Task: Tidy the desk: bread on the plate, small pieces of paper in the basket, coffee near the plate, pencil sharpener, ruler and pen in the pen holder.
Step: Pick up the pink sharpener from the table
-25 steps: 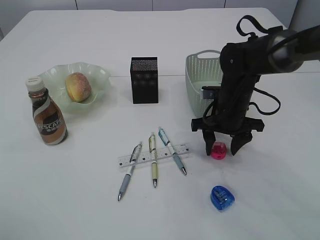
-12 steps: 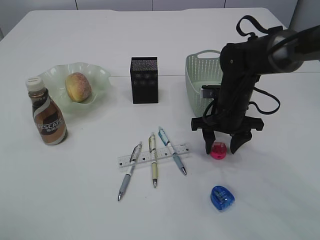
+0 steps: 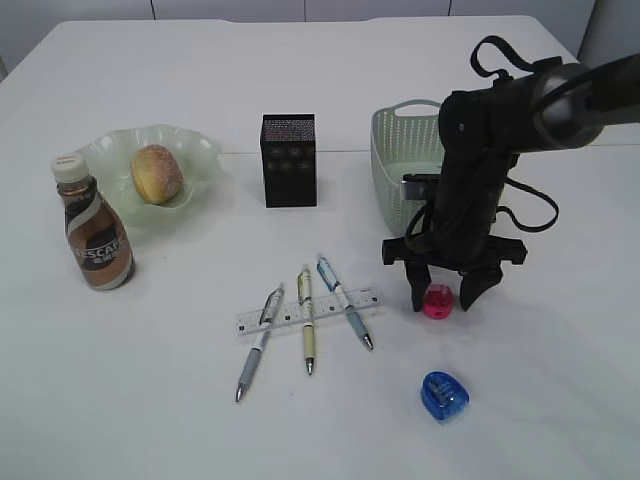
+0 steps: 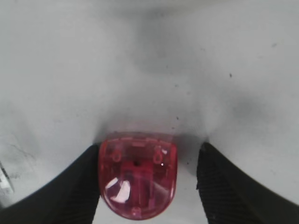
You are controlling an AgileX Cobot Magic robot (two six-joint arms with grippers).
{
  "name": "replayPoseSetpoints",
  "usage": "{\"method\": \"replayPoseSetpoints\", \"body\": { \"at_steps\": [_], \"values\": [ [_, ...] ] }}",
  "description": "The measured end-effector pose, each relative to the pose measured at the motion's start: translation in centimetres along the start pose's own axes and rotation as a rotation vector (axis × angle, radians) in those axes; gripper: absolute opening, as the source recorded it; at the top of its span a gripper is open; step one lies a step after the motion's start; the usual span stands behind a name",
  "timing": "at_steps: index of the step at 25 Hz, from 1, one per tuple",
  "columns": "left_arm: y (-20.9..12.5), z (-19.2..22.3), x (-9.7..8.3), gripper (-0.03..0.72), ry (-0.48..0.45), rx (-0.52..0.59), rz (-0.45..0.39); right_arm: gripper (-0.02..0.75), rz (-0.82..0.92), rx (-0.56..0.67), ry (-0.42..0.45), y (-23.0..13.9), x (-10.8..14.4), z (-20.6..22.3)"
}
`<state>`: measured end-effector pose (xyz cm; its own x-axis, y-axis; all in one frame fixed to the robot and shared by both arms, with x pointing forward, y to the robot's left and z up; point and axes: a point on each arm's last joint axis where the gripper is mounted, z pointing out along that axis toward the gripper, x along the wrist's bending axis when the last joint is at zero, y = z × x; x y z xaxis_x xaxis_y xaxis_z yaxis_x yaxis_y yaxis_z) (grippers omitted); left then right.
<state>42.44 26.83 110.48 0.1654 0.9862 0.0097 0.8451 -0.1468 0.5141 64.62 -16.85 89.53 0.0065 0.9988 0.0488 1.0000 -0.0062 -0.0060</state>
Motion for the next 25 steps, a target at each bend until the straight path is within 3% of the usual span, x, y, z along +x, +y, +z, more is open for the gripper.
{"method": "replayPoseSetpoints", "body": {
  "at_steps": [5,7,25],
  "values": [
    [0.0,0.0,0.0,0.445,0.0,-0.001,0.0,0.334,-0.002,0.0,-0.003,0.0,0.0,0.0],
    [0.0,0.0,0.0,0.444,0.0,-0.001,0.0,0.314,-0.002,-0.001,-0.003,0.0,0.0,0.0],
    [-0.2,0.0,0.0,0.432,0.0,0.019,0.0,0.307,-0.113,0.081,-0.081,0.0,0.0,-1.9]
  ]
}}
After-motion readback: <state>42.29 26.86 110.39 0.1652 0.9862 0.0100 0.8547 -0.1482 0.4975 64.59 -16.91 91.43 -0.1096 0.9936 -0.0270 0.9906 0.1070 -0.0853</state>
